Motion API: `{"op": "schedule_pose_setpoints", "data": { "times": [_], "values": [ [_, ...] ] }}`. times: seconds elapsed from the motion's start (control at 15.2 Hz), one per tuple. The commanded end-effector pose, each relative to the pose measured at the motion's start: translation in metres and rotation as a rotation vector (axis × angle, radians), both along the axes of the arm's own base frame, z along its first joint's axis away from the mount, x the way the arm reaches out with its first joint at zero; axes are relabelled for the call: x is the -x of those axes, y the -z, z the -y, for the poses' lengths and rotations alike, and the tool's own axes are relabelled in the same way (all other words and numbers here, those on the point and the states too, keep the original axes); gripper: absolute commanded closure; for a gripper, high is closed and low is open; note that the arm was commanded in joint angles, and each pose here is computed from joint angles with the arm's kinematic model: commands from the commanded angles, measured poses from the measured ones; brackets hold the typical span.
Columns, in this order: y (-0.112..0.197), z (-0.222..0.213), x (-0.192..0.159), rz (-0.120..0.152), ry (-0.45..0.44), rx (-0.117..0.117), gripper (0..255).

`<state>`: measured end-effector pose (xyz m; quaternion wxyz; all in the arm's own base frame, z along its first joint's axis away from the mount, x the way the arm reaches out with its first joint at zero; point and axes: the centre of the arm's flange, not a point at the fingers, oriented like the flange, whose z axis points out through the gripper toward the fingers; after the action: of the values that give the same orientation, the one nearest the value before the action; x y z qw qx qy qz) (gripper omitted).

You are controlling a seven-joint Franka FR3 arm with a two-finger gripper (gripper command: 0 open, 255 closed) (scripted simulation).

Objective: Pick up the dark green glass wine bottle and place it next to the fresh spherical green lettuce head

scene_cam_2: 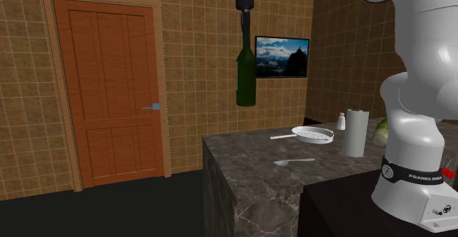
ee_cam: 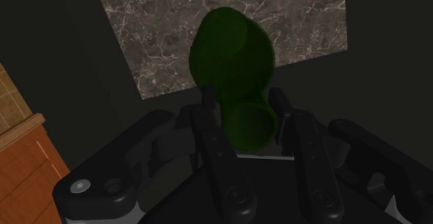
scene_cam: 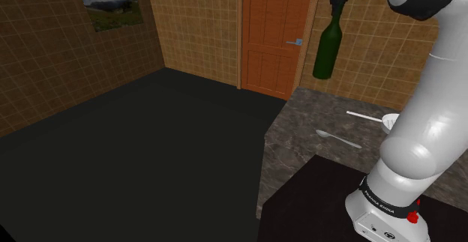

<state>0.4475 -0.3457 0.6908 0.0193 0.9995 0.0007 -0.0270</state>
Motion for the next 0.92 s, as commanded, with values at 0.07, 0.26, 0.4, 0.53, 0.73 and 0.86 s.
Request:
{"op": "schedule_pose_setpoints", "data": {
  "times": [0.07,0.26,0.4,0.53,0.73,0.86],
  "values": [
    [-0.006,0.007,0.026,0.000,0.000,0.000,255],
    [-0.006,0.017,0.065,0.000,0.000,0.000,255],
    [-0.006,0.023,0.090,0.000,0.000,0.000,255],
    [-0.006,0.029,0.116,0.000,0.000,0.000,255],
    [-0.007,0.039,0.154,0.000,0.000,0.000,255],
    [-0.007,0.046,0.180,0.000,0.000,0.000,255]
  ]
}}
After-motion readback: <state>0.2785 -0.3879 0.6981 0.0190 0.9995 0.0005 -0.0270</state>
